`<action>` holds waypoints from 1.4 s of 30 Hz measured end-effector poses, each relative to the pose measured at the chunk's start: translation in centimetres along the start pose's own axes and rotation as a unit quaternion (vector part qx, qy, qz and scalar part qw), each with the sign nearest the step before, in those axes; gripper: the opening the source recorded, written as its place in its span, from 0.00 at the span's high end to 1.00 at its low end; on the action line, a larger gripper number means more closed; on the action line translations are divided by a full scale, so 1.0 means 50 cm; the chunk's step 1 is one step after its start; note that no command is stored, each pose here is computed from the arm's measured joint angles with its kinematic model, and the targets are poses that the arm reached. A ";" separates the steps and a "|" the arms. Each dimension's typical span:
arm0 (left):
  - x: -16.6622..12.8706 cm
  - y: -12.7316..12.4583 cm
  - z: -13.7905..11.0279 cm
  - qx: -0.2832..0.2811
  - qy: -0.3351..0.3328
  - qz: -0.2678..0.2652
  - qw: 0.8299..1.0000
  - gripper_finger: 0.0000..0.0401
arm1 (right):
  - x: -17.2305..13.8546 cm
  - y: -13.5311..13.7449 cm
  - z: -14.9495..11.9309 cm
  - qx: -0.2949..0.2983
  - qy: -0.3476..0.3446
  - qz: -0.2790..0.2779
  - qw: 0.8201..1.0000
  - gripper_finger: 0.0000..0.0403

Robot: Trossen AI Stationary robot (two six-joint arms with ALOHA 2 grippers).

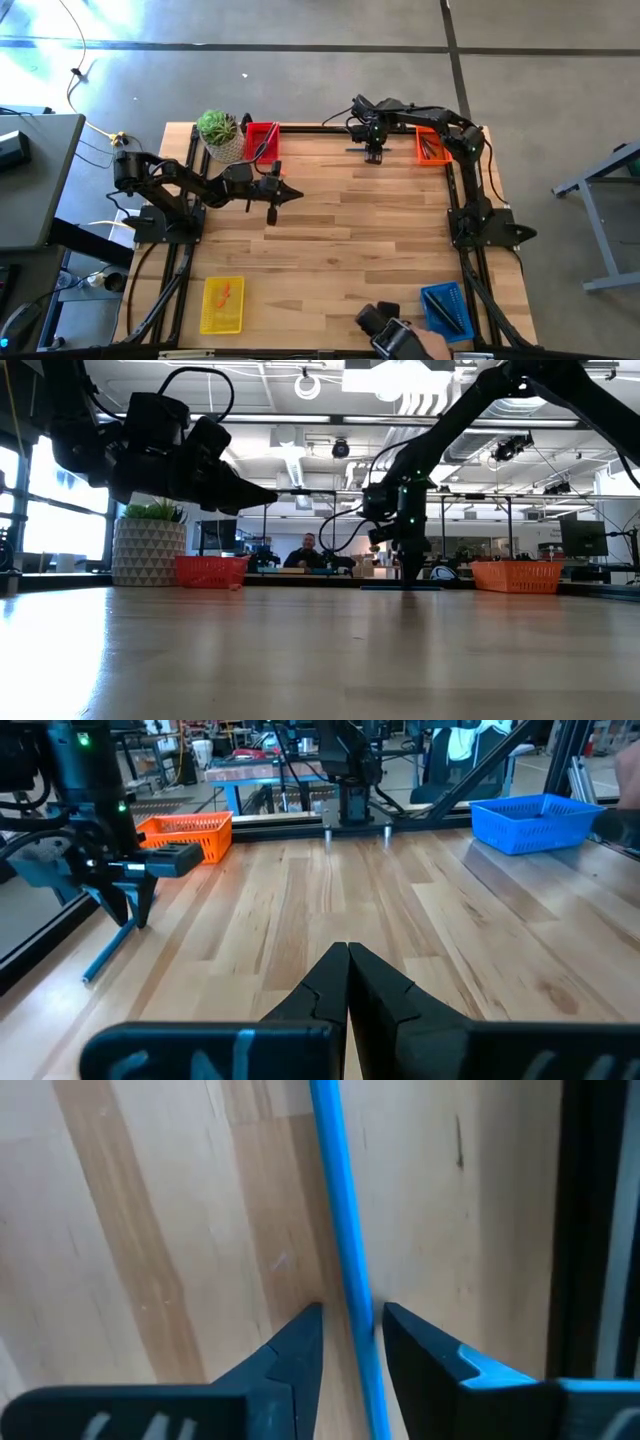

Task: Sort crayons/erasers/pens/pencils in bins
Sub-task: Put the blue pencil into the red bin

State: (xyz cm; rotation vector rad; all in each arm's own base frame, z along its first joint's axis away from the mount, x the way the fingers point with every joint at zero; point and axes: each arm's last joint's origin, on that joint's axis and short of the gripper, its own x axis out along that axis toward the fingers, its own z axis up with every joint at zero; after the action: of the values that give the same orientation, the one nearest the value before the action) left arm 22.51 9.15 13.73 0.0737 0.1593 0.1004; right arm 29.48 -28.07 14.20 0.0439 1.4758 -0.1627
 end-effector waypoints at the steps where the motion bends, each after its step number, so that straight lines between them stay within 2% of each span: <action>1: 0.000 0.000 0.000 0.001 0.000 0.000 1.000 1.00 | 0.002 0.000 0.001 0.002 0.001 0.000 1.000 0.76; 7: 0.000 0.000 0.000 0.005 0.000 0.000 1.000 1.00 | 0.004 0.002 0.002 0.008 -0.001 0.006 1.000 0.79; 15: -0.001 0.003 -0.001 0.004 0.004 0.006 1.000 1.00 | 0.005 0.012 0.006 0.006 -0.002 0.019 1.000 0.98; 21: -0.006 0.019 -0.011 -0.005 0.024 0.024 0.999 1.00 | -0.004 0.029 0.012 0.018 0.007 0.014 1.000 0.97; 27: -0.015 0.036 -0.016 -0.014 0.030 0.042 0.999 1.00 | -0.041 0.073 0.022 0.018 0.003 0.047 0.999 0.98; 30: -0.020 0.047 -0.018 -0.031 0.030 0.054 0.998 1.00 | -0.057 0.105 0.035 0.001 0.003 0.043 0.999 0.98; 36: -0.033 0.072 -0.032 -0.061 0.054 0.070 0.994 1.00 | -0.094 0.208 0.081 -0.074 -0.025 0.039 0.996 0.98; 42: -0.049 0.089 -0.059 -0.098 0.107 0.076 0.987 1.00 | -0.114 0.324 0.116 -0.194 -0.037 0.006 0.980 0.98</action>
State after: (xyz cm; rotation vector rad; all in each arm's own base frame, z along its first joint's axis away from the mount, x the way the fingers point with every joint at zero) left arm 19.20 13.50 11.57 -0.1231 0.3572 0.2753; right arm 36.92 -12.32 19.30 -0.2665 1.4111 0.1342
